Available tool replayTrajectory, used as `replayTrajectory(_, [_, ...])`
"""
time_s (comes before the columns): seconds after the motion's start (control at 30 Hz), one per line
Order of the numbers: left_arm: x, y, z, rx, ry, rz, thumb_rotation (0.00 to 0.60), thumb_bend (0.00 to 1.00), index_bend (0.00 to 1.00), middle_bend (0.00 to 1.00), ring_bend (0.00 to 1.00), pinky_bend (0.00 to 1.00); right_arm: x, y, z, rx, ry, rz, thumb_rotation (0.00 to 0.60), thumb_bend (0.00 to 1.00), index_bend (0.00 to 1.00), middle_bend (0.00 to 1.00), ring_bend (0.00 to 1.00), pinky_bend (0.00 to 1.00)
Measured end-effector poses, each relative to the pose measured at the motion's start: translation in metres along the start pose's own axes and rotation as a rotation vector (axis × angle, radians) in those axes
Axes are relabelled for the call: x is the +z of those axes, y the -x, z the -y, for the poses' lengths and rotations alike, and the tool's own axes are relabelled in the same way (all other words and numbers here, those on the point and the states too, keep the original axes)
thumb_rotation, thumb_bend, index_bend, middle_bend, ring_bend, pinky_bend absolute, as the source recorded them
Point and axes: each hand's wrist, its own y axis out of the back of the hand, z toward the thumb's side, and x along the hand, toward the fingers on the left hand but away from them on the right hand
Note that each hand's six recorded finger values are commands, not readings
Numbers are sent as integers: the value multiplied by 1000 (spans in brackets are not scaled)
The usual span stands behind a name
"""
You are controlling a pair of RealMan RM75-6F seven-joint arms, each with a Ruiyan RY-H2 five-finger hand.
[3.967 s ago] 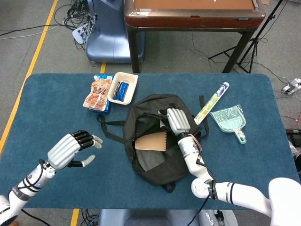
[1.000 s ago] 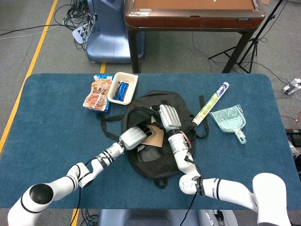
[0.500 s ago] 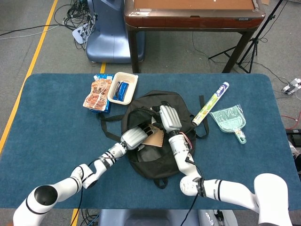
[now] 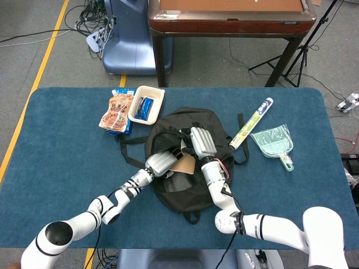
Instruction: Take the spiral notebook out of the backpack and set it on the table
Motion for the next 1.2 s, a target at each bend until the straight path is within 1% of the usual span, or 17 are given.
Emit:
replayTrajectory(0.17, [-6, -2, 1, -2, -10, -22, 600, 250, 121, 89, 123, 237, -2, 1, 2, 7, 6, 3, 600, 809, 716, 582, 376, 150])
replayTrajectory(0.33, [-8, -3, 1, 5, -5, -30, 600, 250, 173, 89, 129, 237, -2, 2, 3, 7, 9, 2, 600, 809, 716, 582, 376, 150])
replayTrajectory(0.47, [-10, -3, 2, 7, -9, -37, 600, 250, 202, 102, 162, 237, -1, 3, 0, -4, 18, 1, 600, 809, 716, 582, 376, 150])
replayTrajectory(0.63, [-11, -3, 2, 20, 3, -39, 600, 257, 233, 150, 221, 257, -3, 4, -4, -12, 22, 8, 600, 809, 716, 582, 376, 157])
replayTrajectory(0.8, [-15, -3, 1, 37, 3, -42, 600, 336, 264, 184, 263, 300, -3, 4, -6, -18, 23, 11, 600, 809, 716, 582, 376, 164])
replayTrajectory(0.93, [-16, -2, -1, 54, 5, -35, 600, 366, 297, 220, 303, 337, -3, 4, -8, -20, 28, 15, 600, 809, 716, 582, 376, 164])
replayTrajectory(1.07, [-17, -2, -3, 74, -5, -26, 600, 387, 350, 275, 353, 388, -4, 6, -9, -23, 42, 26, 600, 809, 716, 582, 376, 164])
replayTrajectory(1.2, [-16, -2, -7, 102, -18, -11, 600, 401, 423, 363, 430, 468, -5, 7, -11, -25, 54, 37, 600, 809, 716, 582, 376, 164])
